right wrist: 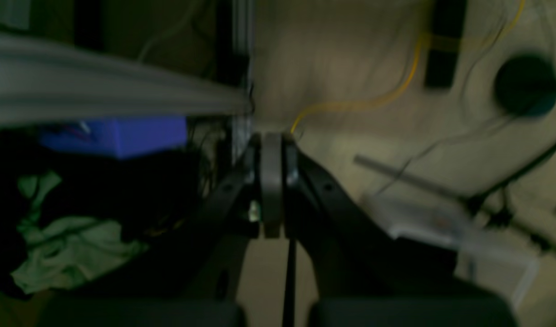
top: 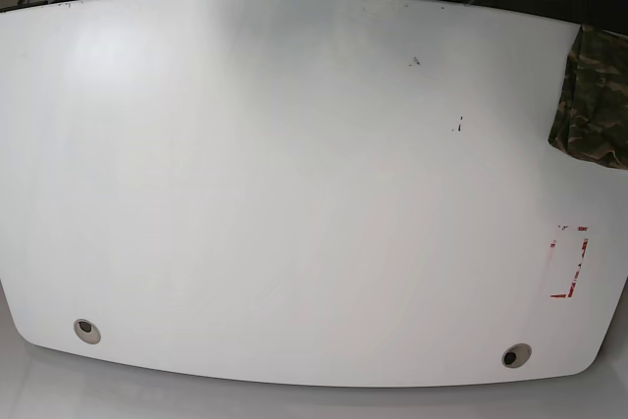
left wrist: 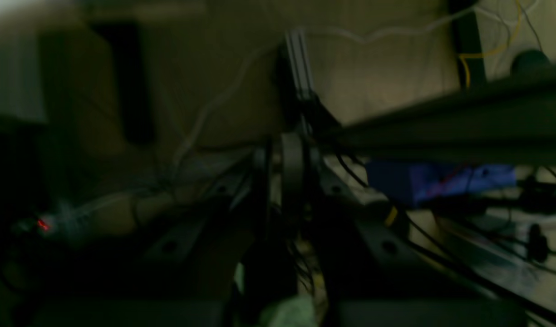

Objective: Layout the t-shirt on the table in an organized manner, then fold the t-shirt properly

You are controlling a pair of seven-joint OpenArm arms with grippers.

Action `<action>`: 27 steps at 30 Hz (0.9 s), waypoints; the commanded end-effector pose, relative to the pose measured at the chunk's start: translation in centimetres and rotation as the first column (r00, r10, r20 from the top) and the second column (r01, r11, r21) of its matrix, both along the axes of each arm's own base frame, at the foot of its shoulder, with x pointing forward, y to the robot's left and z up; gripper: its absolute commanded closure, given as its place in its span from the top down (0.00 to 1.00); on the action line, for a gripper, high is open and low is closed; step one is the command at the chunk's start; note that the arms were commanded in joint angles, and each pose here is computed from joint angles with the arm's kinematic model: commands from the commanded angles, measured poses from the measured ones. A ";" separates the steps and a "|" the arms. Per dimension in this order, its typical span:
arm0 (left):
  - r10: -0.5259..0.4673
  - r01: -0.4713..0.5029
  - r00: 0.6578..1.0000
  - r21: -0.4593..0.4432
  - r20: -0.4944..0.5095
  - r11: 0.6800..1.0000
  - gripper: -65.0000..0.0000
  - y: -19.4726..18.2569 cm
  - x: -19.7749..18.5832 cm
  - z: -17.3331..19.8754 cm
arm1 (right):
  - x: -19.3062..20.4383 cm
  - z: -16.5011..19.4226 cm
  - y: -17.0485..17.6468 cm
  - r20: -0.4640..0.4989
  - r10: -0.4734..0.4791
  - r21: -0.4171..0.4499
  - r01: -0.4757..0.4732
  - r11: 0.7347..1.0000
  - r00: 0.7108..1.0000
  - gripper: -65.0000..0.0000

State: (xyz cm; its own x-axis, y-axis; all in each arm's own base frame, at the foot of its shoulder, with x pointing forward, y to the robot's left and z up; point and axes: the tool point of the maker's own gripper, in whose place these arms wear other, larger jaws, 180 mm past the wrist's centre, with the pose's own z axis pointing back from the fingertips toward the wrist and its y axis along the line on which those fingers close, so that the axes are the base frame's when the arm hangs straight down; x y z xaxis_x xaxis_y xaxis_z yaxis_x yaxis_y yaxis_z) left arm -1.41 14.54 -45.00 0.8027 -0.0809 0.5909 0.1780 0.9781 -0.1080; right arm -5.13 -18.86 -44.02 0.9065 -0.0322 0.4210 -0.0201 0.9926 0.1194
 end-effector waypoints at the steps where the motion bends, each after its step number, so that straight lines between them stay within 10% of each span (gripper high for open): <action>1: 0.000 0.000 1.000 -0.022 -0.020 1.000 0.04 -0.1 -0.9 -1.0 | -1.2 -2.1 -0.3 -0.035 -0.025 0.035 0.026 0.999 0.999 0.00; 27: -0.080 0.024 0.934 -0.161 -0.349 0.987 0.04 -4.3 -5.4 -13.8 | -3.5 -13.8 -0.7 -0.286 -0.076 0.095 0.108 0.990 0.955 0.00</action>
